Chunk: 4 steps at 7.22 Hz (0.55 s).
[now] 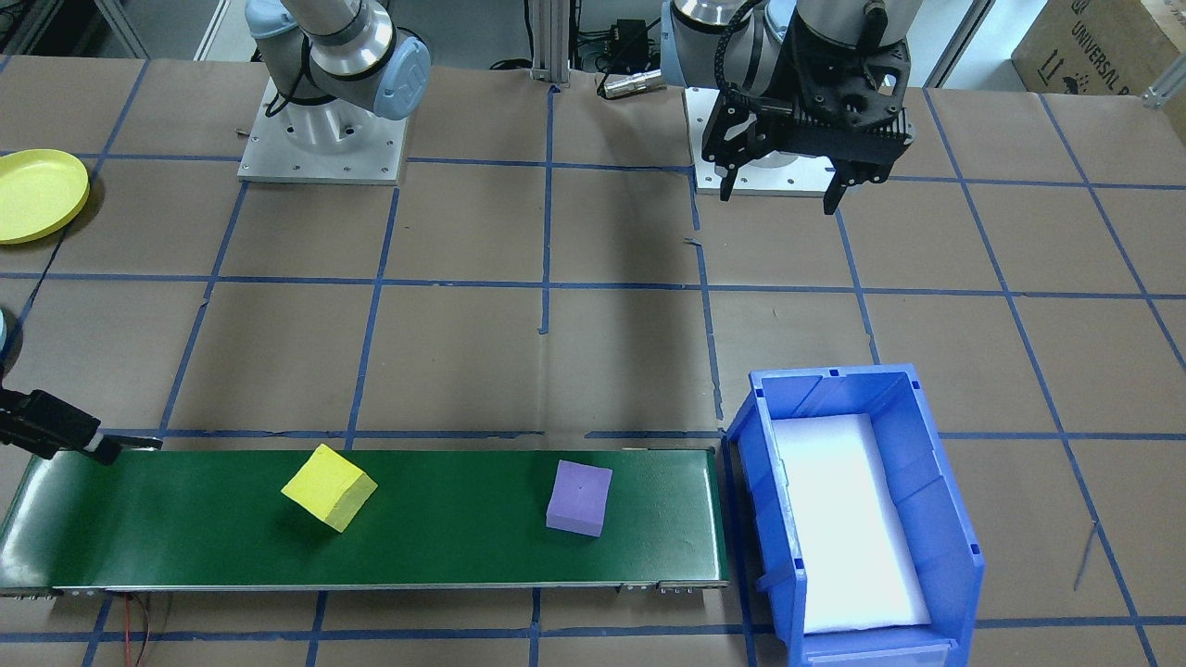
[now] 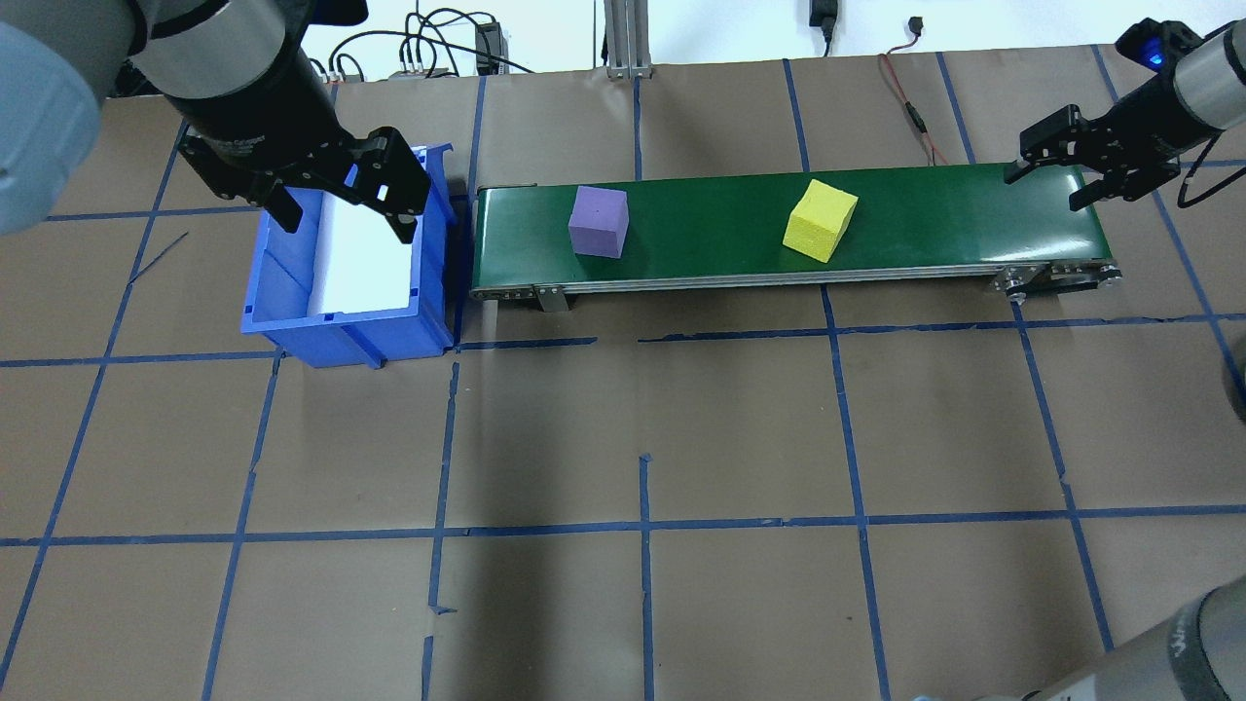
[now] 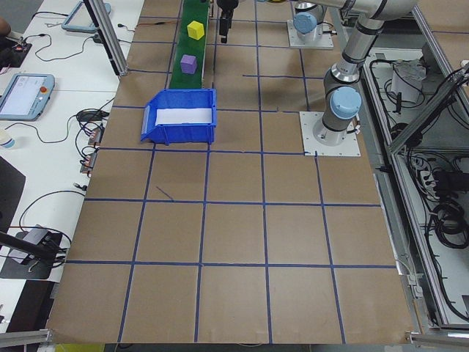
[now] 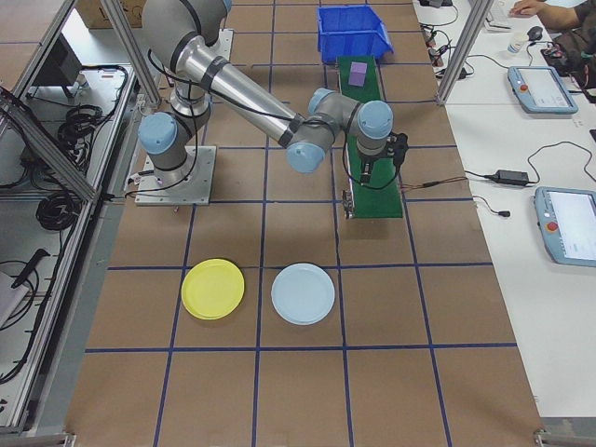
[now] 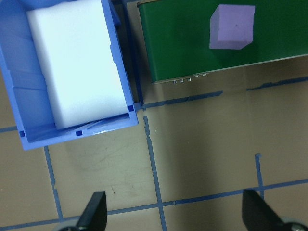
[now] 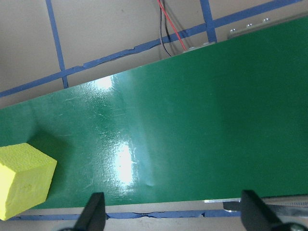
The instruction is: Move block left to right into plate
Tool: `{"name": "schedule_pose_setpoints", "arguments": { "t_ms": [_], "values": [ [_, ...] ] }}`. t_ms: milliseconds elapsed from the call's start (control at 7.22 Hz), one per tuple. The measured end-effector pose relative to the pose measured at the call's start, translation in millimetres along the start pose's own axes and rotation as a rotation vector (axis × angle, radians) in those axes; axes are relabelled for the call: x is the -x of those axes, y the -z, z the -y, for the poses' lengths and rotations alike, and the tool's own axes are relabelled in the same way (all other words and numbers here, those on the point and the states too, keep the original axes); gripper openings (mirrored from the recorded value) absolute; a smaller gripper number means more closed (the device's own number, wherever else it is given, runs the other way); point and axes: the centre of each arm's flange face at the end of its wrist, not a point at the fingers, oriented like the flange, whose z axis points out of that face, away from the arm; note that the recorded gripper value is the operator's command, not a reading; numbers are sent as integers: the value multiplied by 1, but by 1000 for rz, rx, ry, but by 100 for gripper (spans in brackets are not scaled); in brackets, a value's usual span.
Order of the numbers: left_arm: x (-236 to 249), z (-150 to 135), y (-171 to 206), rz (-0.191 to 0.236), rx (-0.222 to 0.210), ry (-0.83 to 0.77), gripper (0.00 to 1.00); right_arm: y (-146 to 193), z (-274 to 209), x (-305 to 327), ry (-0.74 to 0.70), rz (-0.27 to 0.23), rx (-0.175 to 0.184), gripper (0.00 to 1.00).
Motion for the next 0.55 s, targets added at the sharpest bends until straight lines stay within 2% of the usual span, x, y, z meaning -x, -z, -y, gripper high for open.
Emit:
{"name": "schedule_pose_setpoints", "arguments": {
  "t_ms": [277,554],
  "values": [
    [-2,-7,0,0,14,-3,100,0,0,0,-42,0,0,100],
    [-2,-7,4,-1,7,-3,100,0,0,-1,-66,-8,2,100]
  ]
}}
